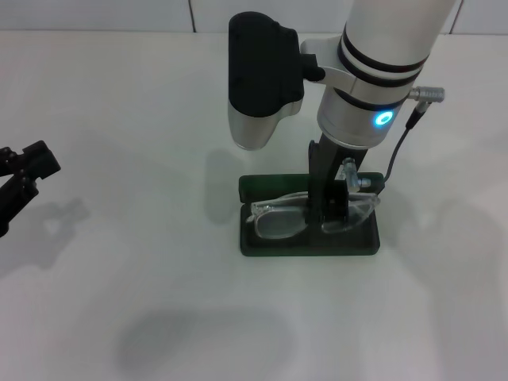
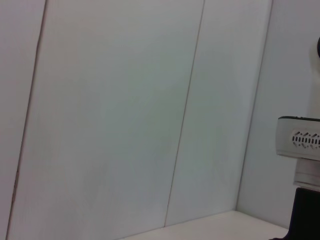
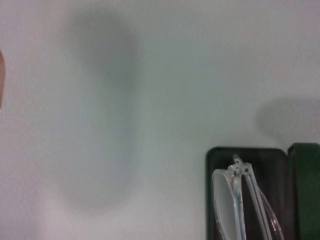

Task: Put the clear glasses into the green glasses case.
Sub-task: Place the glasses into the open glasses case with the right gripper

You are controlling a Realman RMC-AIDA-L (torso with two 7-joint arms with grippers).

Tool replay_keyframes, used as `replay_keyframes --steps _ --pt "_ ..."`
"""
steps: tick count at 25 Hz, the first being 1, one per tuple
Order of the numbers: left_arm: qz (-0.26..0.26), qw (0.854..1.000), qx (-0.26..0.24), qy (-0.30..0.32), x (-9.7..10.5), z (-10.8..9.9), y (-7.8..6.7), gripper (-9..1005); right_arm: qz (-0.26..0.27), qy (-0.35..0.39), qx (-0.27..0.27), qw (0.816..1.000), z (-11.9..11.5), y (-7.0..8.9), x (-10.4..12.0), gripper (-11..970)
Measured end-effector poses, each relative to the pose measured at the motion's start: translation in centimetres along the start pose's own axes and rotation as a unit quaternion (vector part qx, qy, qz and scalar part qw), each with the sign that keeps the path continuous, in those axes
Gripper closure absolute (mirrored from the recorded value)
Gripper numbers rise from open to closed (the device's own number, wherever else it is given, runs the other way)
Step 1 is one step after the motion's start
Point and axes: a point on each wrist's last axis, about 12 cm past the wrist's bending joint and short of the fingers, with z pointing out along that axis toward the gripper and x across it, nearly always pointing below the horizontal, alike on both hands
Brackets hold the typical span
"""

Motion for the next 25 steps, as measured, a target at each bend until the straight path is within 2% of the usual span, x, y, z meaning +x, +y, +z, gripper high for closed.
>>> replay_keyframes --steps 6,25 --pt "-0.002 1.000 0.000 -0.001 0.15 0.12 -0.08 847 0.015 0.005 -0.018 1.000 0.56 -0.07 0.10 903" --pt "0.005 1.000 0.000 -0.005 0.48 0.45 -0.35 846 0.032 0.022 -0.011 0.999 0.85 -0.48 0.65 899"
